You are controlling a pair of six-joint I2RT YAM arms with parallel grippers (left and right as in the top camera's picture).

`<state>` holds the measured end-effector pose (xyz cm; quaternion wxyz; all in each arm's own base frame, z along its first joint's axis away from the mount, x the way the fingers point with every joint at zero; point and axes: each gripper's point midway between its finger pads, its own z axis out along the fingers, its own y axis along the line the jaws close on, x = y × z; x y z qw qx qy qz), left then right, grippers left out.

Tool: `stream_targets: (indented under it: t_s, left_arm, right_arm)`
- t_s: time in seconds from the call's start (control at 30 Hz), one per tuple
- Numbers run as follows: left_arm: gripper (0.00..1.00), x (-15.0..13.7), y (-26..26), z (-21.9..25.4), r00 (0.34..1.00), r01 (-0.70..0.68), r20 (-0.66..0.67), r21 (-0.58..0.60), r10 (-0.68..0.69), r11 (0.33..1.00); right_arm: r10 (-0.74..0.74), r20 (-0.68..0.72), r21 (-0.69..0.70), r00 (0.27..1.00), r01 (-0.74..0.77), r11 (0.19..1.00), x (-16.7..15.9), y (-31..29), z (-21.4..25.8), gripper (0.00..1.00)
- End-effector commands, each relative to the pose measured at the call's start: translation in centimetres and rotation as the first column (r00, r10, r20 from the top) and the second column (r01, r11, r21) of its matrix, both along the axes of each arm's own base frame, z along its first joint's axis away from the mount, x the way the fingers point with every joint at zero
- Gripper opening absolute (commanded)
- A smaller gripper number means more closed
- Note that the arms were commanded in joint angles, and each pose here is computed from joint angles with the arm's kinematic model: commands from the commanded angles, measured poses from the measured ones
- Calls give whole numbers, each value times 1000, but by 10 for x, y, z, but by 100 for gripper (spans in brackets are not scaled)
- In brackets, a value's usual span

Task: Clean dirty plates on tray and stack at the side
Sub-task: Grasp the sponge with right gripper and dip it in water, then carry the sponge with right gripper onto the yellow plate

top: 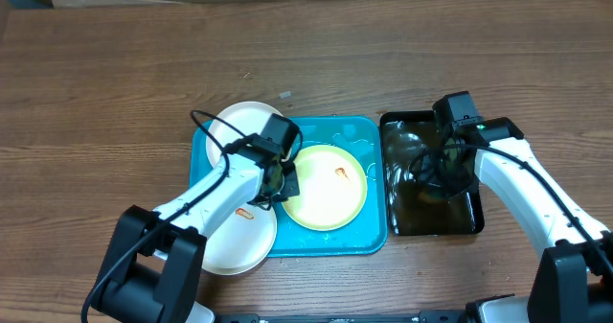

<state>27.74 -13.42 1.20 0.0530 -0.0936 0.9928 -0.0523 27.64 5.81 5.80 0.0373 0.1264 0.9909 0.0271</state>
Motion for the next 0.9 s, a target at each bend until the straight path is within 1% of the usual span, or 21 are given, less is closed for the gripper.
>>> stream_targets:
  t_s: [0.0,0.03,0.1,0.13,0.27,0.33,0.4,0.57,0.67,0.73,0.77,0.87]
  left_arm:
    - [4,2,7,-1,998,-58,-8,4,58,998]
    - [4,2,6,-1,998,-58,-9,1,58,998]
    - [4,1,5,-1,999,-52,-9,2,52,999]
    - [4,1,4,-1,999,-48,-9,2,48,999]
    - [4,1,2,0,999,-42,-6,0,42,999]
    - [4,1,2,0,999,-41,-5,0,41,999]
    - [4,1,2,0,999,-41,-5,0,41,999]
    - [4,1,1,0,999,-41,-5,-1,41,999]
    - [4,1,1,0,999,-37,-5,-5,37,999]
    - [4,2,-1,0,1000,-28,-2,-13,28,1000]
    - [4,1,-1,0,1000,-28,-3,-13,28,1000]
    - [4,1,-1,0,1000,-27,-2,-12,27,1000]
  right_arm:
    - [113,32,136,993,-116,984,5,25,7,4]
    - [119,25,115,993,-121,986,3,21,6,4]
    - [36,4,42,999,-36,998,1,7,4,4]
    - [14,5,37,1000,-14,999,1,6,4,4]
    - [59,-1,33,998,-59,998,0,6,7,4]
    - [64,-8,32,998,-63,997,0,7,15,4]
    - [71,13,50,997,-72,996,8,11,29,4]
    - [199,109,202,974,-218,955,24,53,65,4]
    - [255,158,219,954,-285,933,28,76,71,4]
    - [322,186,211,928,-358,910,27,92,70,4]
    - [367,202,204,908,-406,891,25,103,70,4]
    - [441,231,154,867,-481,863,24,127,66,4]
